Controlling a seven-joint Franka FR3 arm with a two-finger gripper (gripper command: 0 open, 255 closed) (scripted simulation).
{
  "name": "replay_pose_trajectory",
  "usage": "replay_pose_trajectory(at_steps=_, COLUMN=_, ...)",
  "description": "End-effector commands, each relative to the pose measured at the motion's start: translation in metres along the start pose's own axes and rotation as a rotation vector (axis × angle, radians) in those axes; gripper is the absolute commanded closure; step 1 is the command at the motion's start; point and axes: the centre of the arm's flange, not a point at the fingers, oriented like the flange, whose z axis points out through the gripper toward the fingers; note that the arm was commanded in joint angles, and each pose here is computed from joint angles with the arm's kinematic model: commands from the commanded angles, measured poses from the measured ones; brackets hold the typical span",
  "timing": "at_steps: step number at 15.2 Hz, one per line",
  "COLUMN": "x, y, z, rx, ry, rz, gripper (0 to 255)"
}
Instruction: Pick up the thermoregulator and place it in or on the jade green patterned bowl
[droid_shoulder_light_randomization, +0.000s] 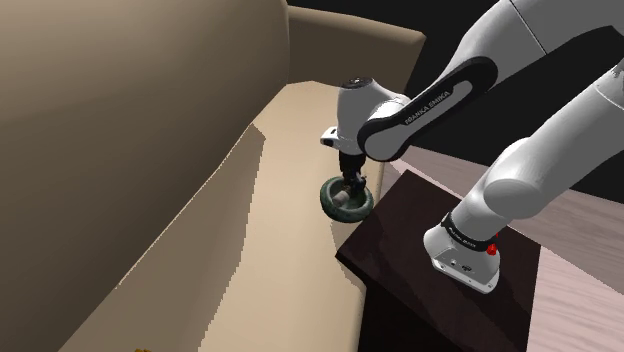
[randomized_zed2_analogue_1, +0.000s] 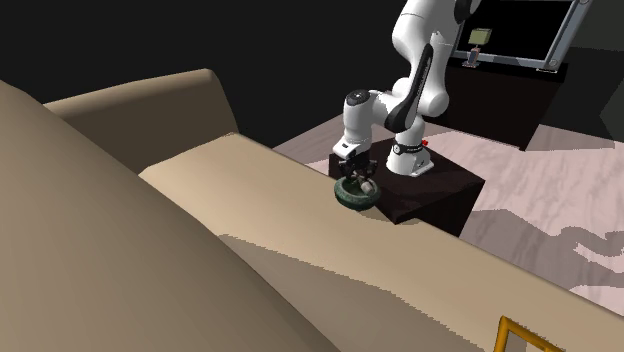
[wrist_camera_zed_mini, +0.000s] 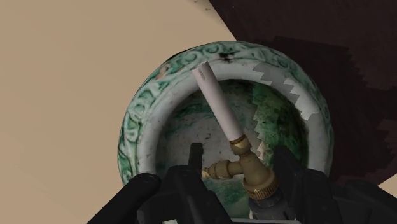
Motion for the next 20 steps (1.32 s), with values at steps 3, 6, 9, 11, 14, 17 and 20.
replay_pose_trajectory(at_steps=3, x=0.0, y=0.0, z=0.002, rx=0.0, ry=0.001, rz=0.0, gripper=255)
replay_pose_trajectory(at_steps=6, x=0.0, y=0.0, z=0.002, rx=0.0, ry=0.0, rz=0.0, gripper=255)
replay_pose_trajectory(at_steps=9, x=0.0, y=0.0, z=0.002, rx=0.0, ry=0.0, rz=0.0, gripper=0)
replay_pose_trajectory(at_steps=11, x=0.0, y=0.0, z=0.002, rx=0.0, ry=0.0, rz=0.0, gripper=0)
replay_pose_trajectory(at_steps=14, x=0.0, y=0.0, z=-0.025, rx=0.0, ry=0.001, rz=0.0, gripper=0)
replay_pose_trajectory(at_steps=17, x=0.0, y=0.0, z=-0.048, rx=0.0, ry=0.001, rz=0.0, gripper=0)
replay_pose_trajectory(at_steps=20, x=0.0, y=0.0, z=-0.048, rx=0.0, ry=0.001, rz=0.0, gripper=0)
